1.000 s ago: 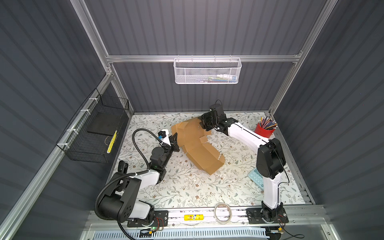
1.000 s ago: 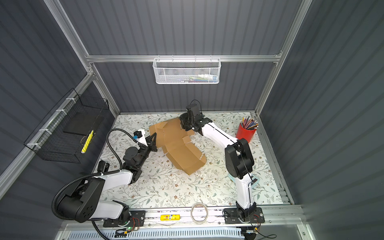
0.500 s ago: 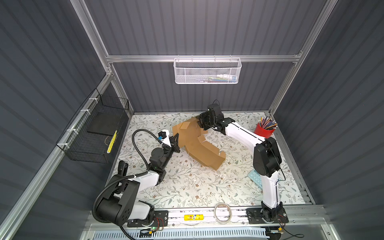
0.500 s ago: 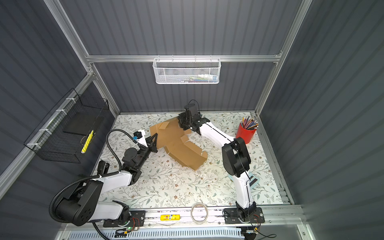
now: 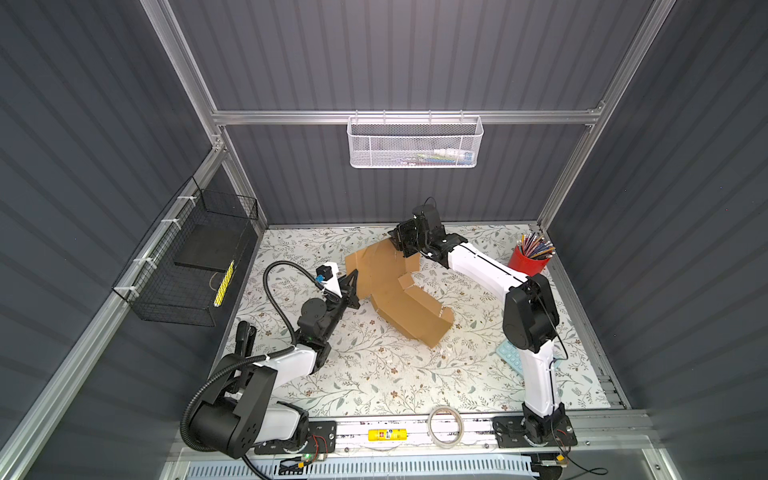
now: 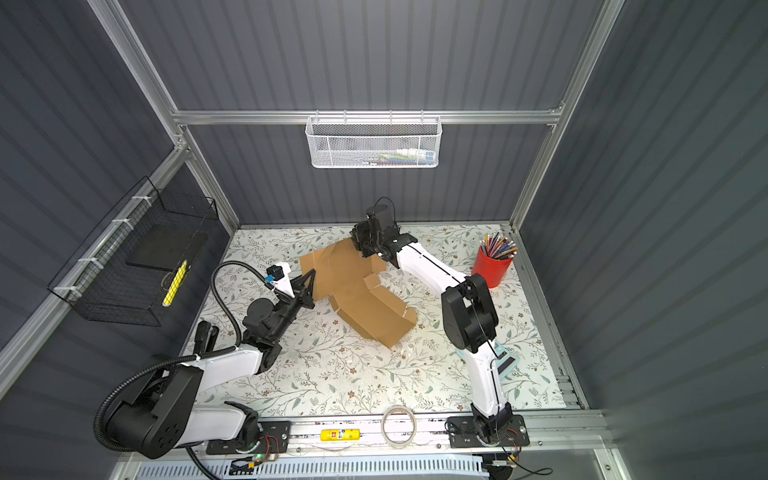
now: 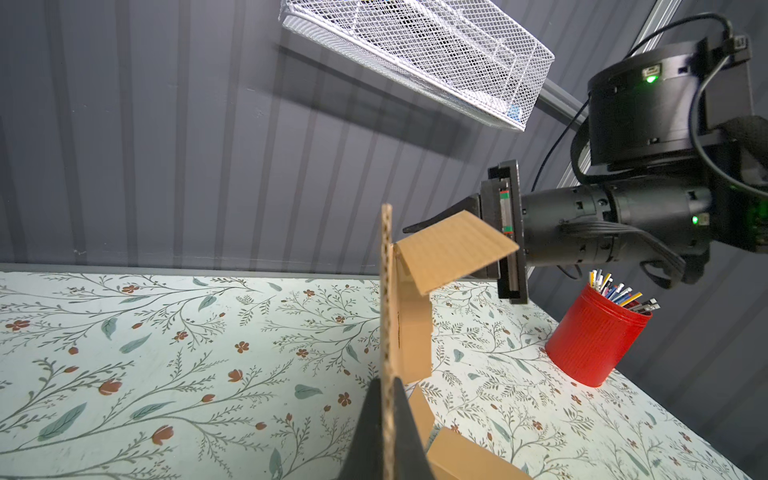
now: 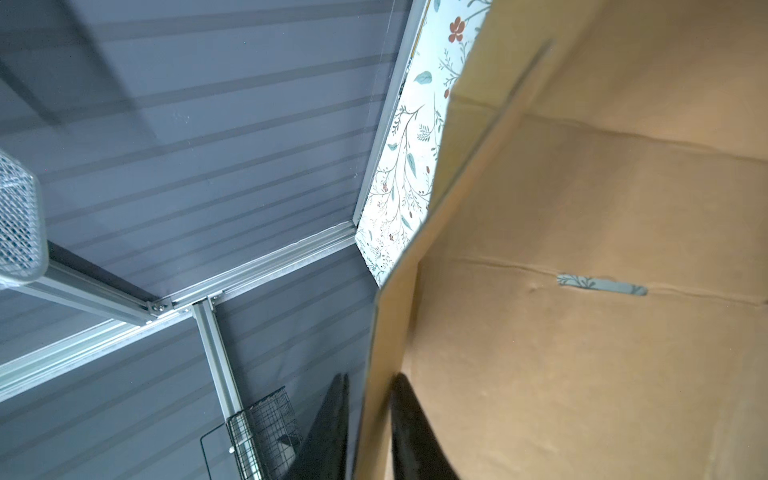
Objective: Fold the paper box
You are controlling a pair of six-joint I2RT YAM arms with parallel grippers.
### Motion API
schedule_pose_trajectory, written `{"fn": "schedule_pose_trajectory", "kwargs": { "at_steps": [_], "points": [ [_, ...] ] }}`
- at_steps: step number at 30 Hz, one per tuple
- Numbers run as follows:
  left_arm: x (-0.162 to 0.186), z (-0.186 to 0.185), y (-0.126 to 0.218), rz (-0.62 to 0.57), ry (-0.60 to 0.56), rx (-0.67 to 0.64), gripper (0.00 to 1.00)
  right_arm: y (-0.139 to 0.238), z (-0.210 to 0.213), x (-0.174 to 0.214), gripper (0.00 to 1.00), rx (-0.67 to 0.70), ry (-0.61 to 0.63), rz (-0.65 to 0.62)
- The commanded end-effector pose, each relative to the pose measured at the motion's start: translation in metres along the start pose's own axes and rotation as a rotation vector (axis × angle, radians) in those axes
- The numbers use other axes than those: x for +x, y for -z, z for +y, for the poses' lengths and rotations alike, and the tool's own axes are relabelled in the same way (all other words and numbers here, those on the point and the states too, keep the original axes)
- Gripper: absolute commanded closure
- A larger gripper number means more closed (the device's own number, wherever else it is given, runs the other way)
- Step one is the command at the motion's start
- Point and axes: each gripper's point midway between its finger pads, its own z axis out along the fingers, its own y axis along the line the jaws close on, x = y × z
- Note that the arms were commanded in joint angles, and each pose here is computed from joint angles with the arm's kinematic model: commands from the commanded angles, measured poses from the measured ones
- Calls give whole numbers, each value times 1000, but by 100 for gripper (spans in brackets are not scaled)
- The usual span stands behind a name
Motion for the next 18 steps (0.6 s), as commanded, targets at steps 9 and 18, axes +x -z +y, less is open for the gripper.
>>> {"fn": "schedule_pose_trajectory", "kwargs": {
  "at_steps": [9,18],
  "points": [
    [0,2,-4,-3,-2,-19,100,-1,4,1,88,-24,26,-3],
    [14,11,-7,37,6,-56,65,10,-2,-6,91,-28,51,-35]
  ]
}}
